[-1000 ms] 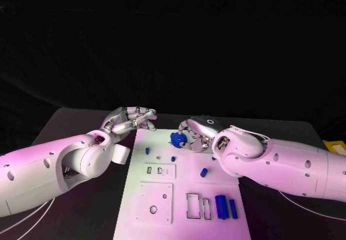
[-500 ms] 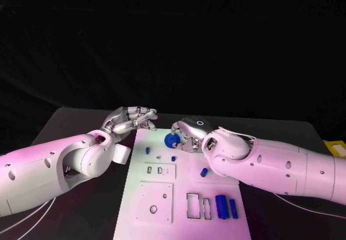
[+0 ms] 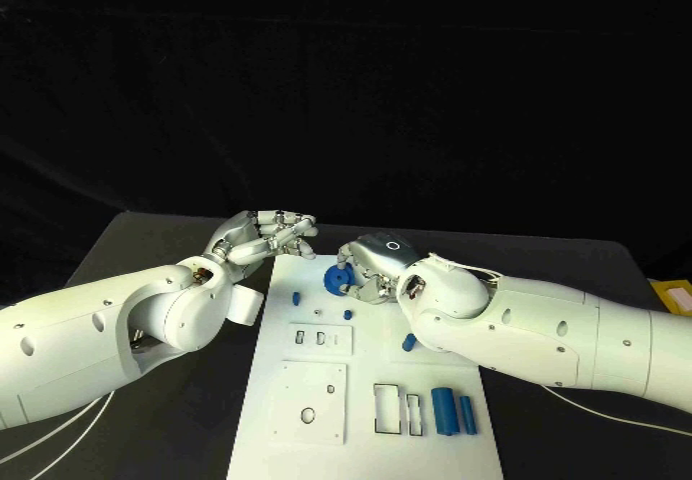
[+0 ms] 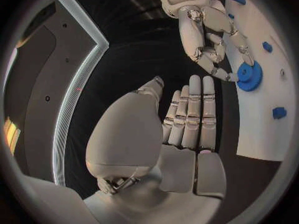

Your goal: Assemble the parts on the task board

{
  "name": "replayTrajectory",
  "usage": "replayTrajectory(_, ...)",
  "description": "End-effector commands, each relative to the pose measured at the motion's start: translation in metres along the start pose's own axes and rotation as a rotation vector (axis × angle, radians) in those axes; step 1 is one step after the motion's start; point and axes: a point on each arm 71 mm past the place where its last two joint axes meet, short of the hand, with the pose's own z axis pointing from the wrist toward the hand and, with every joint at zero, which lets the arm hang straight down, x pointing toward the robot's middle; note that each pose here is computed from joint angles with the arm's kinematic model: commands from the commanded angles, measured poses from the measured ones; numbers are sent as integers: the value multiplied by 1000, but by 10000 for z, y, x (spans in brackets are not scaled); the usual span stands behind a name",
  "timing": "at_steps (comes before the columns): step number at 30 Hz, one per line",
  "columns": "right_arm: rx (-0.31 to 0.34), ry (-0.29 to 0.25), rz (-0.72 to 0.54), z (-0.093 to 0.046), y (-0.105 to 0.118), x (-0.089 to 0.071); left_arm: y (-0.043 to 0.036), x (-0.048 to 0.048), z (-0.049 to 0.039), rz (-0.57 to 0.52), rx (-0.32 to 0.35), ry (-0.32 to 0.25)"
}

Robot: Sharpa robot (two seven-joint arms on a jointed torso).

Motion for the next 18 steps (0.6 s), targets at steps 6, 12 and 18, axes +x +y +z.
replayTrajectory(6, 1, 26, -18, 2, -12, 62, -16, 26, 4, -5, 9, 20)
replayTrajectory(12, 3, 27, -17, 9, -16, 69, -17, 25, 3, -5, 8, 19)
replayTrajectory(18, 4, 35, -16, 4, -21, 74, -18, 22, 0, -4, 8, 18)
